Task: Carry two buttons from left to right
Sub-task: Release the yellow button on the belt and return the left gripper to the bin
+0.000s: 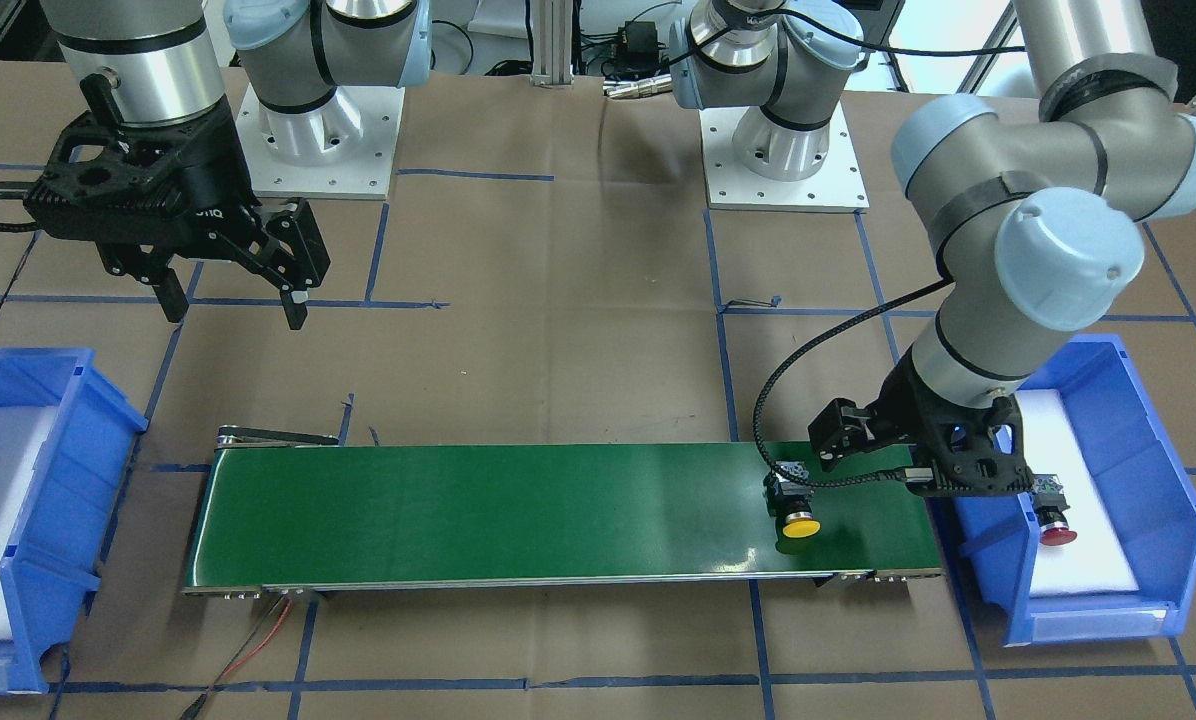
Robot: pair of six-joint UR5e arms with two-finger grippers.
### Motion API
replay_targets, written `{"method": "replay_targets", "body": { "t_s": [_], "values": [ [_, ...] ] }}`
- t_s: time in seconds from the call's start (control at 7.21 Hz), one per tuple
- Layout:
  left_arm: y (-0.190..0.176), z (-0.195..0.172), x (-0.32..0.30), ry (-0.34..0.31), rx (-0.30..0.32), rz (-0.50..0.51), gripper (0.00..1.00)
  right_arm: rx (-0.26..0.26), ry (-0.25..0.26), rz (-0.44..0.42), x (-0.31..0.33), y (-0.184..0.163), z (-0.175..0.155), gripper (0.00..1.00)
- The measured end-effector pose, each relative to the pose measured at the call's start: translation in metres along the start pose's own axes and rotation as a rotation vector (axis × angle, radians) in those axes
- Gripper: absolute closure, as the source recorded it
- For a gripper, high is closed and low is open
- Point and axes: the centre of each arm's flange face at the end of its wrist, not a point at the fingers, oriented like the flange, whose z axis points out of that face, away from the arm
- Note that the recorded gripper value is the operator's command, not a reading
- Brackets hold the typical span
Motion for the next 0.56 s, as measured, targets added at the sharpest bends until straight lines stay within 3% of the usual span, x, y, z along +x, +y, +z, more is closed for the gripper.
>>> {"method": "replay_targets", "body": {
  "t_s": [0.28, 0.56],
  "values": [
    [0.0, -0.044, -0.002, 0.003, -0.023, 0.003, 0.0, -0.006, 0.0, 0.0, 0.0, 0.001, 0.002, 0.0],
    [-0.005, -0.048, -0.033, 0.002, -0.031, -0.003, 0.0, -0.014, 0.002, -0.001, 0.0, 0.003, 0.005, 0.0]
  ]
}}
